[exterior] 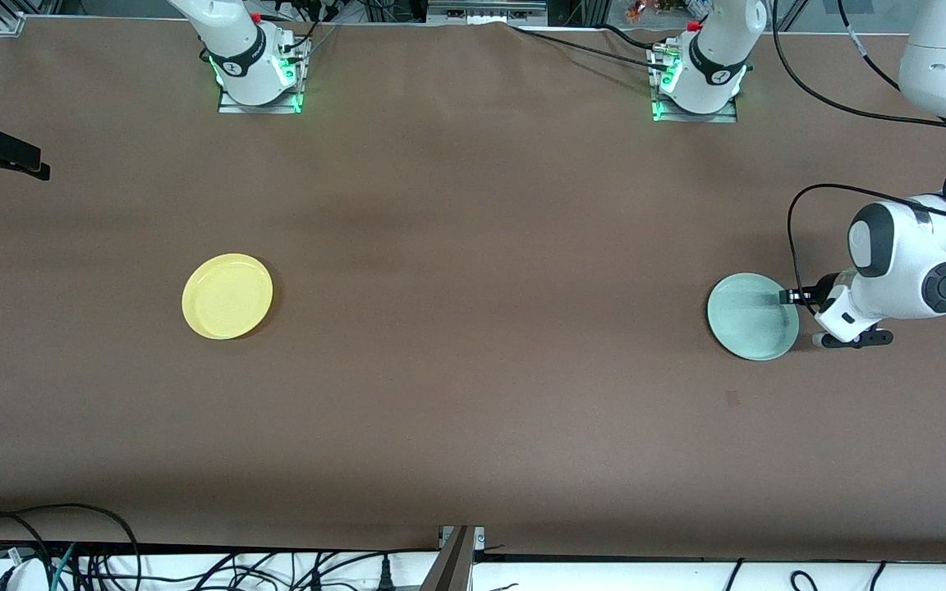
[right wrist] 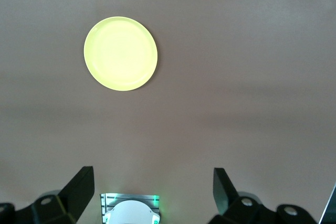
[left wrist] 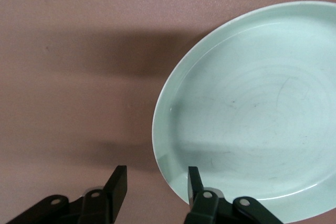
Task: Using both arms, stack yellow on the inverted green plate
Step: 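Close the left gripper on the green plate rim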
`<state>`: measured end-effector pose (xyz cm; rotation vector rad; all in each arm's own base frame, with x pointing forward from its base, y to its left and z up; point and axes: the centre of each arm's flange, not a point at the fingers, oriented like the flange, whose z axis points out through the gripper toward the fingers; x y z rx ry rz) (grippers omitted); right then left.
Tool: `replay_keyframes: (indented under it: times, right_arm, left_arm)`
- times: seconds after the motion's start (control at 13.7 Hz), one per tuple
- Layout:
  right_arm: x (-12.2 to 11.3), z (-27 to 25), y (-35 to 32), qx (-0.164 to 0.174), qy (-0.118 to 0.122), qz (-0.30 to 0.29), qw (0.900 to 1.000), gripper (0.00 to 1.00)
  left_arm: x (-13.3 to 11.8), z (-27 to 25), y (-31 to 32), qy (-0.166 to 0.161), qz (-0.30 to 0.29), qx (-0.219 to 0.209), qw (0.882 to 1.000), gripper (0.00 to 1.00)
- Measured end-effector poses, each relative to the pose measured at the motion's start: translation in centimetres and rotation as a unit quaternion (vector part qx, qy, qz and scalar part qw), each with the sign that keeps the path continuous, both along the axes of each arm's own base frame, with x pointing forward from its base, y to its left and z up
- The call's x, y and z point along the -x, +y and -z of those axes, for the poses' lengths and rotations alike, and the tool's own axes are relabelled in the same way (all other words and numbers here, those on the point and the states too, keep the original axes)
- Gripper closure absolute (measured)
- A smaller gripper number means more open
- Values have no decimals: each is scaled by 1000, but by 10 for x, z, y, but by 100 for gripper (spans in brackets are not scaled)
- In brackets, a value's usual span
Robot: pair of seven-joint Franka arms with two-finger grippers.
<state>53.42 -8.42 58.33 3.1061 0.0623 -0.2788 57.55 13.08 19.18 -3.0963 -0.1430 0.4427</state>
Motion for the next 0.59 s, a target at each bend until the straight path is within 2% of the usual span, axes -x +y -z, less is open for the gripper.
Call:
replay_keyframes:
  times: [0.07, 0.22, 0.29, 0.59]
  right_arm:
    - [0, 0, 0, 0, 0, 0, 1000, 0]
    - [0, 0, 0, 0, 0, 0, 1000, 0]
    - [0, 0, 0, 0, 0, 0, 1000, 0]
    - [0, 0, 0, 0, 0, 0, 1000, 0]
  left_arm:
    - [0, 0, 0, 0, 0, 0, 1000, 50]
    - [0, 1, 0, 1, 0, 0, 1000, 52]
    - [1, 1, 0, 1, 0, 0, 1000, 60]
    - [3, 9, -1, 7, 0, 2, 1000, 59]
